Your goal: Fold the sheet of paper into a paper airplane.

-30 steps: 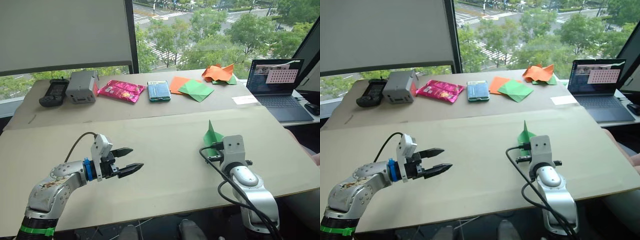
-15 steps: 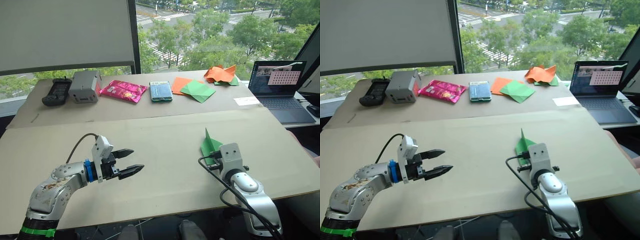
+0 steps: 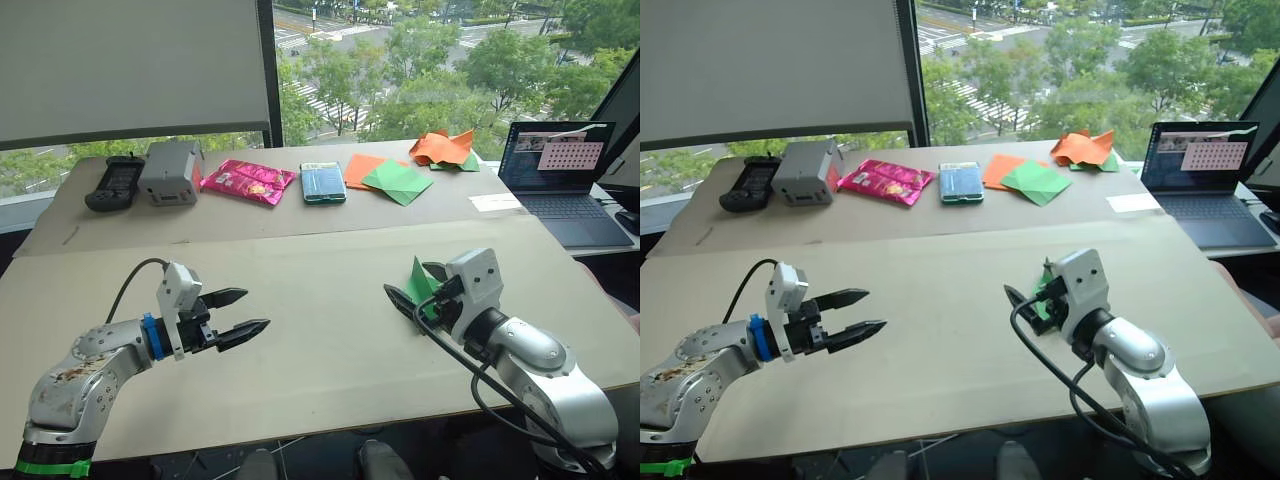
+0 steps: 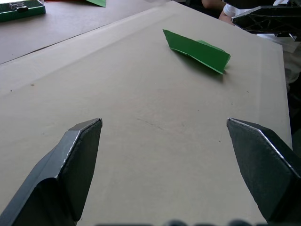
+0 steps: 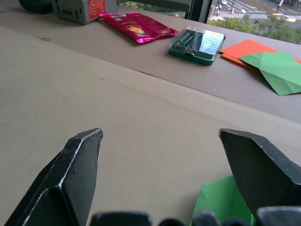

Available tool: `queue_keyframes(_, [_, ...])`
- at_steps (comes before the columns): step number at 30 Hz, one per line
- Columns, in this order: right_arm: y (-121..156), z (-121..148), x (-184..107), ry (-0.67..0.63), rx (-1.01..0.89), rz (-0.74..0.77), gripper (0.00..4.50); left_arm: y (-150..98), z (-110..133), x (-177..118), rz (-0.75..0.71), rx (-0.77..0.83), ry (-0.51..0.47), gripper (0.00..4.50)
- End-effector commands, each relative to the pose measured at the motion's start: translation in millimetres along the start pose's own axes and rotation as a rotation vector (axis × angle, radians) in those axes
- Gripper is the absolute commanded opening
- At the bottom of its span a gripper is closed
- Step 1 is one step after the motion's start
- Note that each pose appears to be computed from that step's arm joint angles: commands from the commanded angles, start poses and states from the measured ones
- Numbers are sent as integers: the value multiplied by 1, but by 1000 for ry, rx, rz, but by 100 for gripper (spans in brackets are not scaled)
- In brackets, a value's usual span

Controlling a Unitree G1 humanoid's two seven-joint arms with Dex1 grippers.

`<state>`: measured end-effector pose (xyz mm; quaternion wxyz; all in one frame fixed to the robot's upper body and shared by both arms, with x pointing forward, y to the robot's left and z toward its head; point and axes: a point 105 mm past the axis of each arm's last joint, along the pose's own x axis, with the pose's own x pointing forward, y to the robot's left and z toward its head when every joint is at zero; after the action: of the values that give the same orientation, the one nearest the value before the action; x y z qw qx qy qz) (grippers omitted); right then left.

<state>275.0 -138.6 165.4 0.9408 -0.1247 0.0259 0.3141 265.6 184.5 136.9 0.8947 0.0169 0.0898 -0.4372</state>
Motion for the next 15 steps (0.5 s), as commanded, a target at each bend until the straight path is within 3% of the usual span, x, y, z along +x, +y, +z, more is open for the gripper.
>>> queue_keyframes(1, [19, -4, 2, -2, -72, 153, 446, 5, 3, -8, 64, 70, -23, 450])
queue_keyframes(6, [16, -27, 10, 55, -64, 168, 446, 10, -6, -15, 116, 61, -22, 450])
queue_keyframes(15, [15, -30, 17, 48, -61, 173, 446, 10, -11, -23, 130, 64, -22, 450])
